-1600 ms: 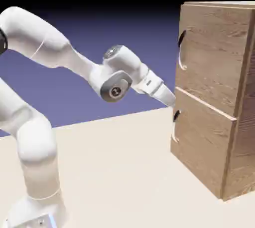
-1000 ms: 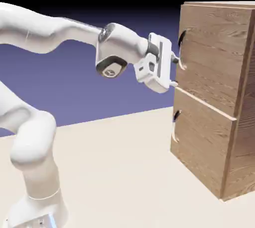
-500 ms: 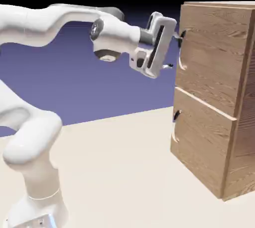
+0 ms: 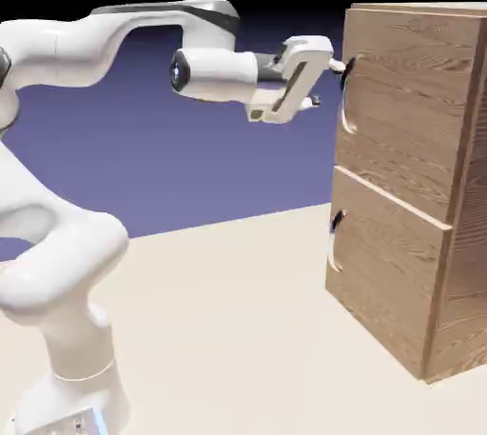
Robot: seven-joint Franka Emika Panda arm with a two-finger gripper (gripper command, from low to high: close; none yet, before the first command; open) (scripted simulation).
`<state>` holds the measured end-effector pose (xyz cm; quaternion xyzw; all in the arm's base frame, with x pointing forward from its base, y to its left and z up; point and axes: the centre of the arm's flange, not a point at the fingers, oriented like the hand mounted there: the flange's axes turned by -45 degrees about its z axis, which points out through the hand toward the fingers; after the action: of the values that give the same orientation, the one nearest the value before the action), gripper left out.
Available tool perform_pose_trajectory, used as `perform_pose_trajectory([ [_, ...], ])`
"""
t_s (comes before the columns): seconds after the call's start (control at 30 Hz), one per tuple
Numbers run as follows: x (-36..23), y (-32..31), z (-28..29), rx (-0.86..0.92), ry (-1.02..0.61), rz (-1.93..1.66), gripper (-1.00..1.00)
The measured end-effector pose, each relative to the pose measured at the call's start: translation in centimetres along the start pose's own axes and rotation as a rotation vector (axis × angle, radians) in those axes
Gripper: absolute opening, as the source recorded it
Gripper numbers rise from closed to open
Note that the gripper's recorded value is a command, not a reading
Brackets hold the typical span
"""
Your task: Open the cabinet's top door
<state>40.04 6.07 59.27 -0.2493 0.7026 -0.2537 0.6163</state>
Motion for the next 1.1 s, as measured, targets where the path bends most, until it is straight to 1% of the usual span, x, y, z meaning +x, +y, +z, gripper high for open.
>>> perform_pose_trajectory([
  [0.5,-1.5,8.6,4.4,0.045,-0.101,0.699,0.00],
  [0.57,-1.5,9.0,4.7,0.046,-0.105,0.731,0.00],
  [0.73,-1.9,8.6,9.5,0.046,-0.105,0.731,0.00],
  [0.77,-1.9,8.6,9.7,0.046,-0.105,0.731,-1.00],
  [0.83,-1.9,8.6,9.7,0.046,-0.105,0.731,-1.00],
  [1.1,-0.4,7.4,6.3,-0.066,-0.147,0.722,-1.00],
])
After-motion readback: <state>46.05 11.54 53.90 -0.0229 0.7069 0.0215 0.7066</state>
